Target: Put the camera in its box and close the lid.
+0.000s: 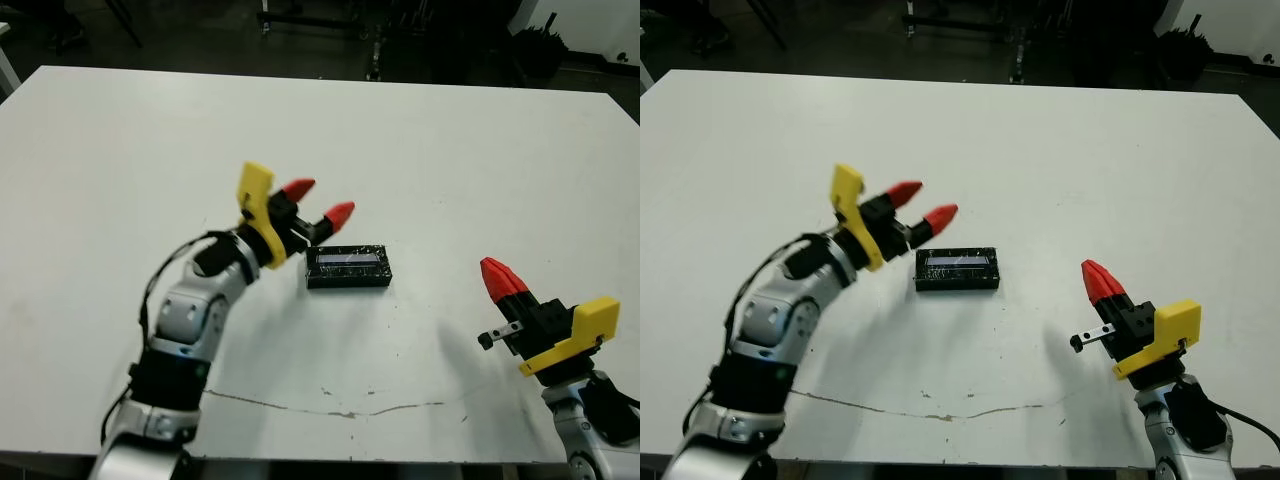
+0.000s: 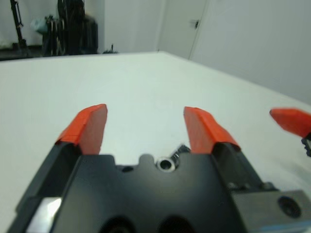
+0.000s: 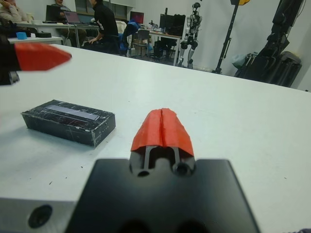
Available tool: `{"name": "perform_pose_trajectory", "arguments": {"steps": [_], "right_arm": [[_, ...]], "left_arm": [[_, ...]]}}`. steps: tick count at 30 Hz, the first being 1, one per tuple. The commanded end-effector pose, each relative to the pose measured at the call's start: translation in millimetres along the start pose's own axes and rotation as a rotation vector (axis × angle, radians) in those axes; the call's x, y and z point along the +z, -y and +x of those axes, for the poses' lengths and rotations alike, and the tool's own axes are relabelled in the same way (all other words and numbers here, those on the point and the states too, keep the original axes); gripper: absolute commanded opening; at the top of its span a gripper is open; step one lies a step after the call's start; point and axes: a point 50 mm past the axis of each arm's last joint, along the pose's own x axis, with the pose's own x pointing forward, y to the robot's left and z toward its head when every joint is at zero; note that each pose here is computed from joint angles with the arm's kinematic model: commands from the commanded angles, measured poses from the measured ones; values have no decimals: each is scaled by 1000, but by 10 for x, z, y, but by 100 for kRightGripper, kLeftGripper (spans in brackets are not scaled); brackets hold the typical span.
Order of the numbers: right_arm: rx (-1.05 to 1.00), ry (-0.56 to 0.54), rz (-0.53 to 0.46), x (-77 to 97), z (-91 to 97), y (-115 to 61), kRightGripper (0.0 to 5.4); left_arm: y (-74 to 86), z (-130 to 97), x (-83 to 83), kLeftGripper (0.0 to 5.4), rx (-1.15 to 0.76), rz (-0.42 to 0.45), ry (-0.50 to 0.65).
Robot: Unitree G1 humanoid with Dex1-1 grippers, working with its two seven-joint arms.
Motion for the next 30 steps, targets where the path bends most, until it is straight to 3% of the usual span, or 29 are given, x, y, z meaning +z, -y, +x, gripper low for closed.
{"name": "perform_pose_trajectory", "arguments": {"steps": [1, 12, 20, 30], "right_arm": [[-1, -7, -18, 14, -1, 26, 0], [-2, -10, -4, 11, -2, 19, 0], [-2, -7, -21, 15, -4, 21, 0], [9, 0, -1, 3, -9, 21, 0]], "left_arm": [[84, 23, -108, 299, 3, 21, -44], [218, 127, -323, 134, -1, 63, -197], [238, 118, -475, 9, 4, 10, -323], [167, 55, -621, 1, 37, -44, -429]]}}
